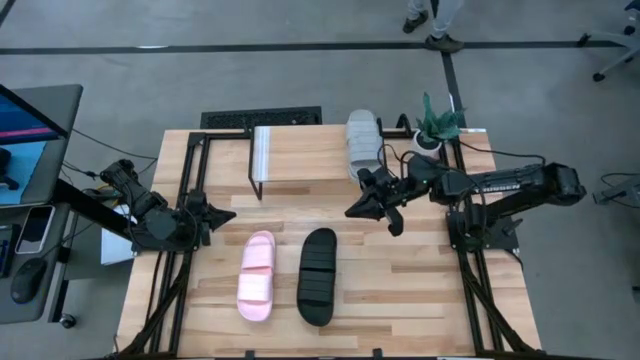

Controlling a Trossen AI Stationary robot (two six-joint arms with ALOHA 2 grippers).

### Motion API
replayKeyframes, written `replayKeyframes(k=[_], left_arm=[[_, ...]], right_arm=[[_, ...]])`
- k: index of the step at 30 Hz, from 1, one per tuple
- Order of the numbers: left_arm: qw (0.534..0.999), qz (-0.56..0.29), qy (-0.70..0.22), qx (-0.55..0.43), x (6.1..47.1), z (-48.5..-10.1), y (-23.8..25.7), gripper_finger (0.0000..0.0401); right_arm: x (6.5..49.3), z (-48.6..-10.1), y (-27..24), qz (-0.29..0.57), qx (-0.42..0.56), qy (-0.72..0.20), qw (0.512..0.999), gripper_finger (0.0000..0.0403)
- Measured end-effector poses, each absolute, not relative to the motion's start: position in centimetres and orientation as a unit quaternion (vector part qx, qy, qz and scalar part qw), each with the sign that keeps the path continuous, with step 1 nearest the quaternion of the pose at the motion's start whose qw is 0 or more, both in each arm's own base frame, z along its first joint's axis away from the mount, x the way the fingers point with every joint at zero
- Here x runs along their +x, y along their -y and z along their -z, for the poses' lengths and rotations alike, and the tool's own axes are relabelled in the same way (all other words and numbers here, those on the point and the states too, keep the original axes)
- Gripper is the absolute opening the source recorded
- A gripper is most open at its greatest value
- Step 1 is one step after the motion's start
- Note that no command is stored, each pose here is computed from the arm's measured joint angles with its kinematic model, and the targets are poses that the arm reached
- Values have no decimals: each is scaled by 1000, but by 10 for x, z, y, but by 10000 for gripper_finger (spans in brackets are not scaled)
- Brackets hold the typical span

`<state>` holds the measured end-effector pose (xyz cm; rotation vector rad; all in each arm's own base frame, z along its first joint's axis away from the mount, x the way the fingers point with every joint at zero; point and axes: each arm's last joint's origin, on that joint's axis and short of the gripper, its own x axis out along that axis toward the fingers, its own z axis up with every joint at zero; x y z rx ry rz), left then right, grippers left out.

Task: Pick and place slides into the shelf
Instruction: Put the black pair of slides on the shelf

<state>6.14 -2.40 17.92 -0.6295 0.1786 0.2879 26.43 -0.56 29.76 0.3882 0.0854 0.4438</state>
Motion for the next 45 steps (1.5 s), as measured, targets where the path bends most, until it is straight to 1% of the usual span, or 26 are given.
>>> replayKeyframes(k=[4, 7, 10, 13, 16, 22, 32, 35, 41, 45], left_arm=[[937, -131, -94, -311, 61, -179, 25, 0], [938, -130, -95, -307, 61, -179, 25, 0], [938, -130, -95, -306, 61, -179, 25, 0], [939, -130, -95, -305, 61, -179, 25, 0], [939, -130, -96, -305, 61, -179, 25, 0], [939, -127, -97, -306, 61, -179, 25, 0], [939, -127, -97, -306, 61, -179, 25, 0], [938, -127, -96, -309, 62, -179, 25, 0], [937, -127, -95, -311, 62, -179, 25, 0], [936, -121, -100, -314, 62, -179, 25, 0]], right_arm=[[264, -299, 6, -229, 189, -40, 954, 0], [264, -303, 7, -231, 182, -19, 956, 0], [264, -303, 10, -204, 185, -16, 961, 0], [265, -296, 6, -184, 177, -41, 966, 0], [265, -291, 4, -181, 163, -66, 968, 0], [264, -285, 5, -176, 167, -94, 966, 0], [260, -271, 0, -202, 178, -154, 951, 1], [257, -258, 3, -203, 186, -167, 947, 18], [253, -246, 2, -200, 196, -185, 942, 90], [248, -233, -3, -199, 200, -241, 929, 117]])
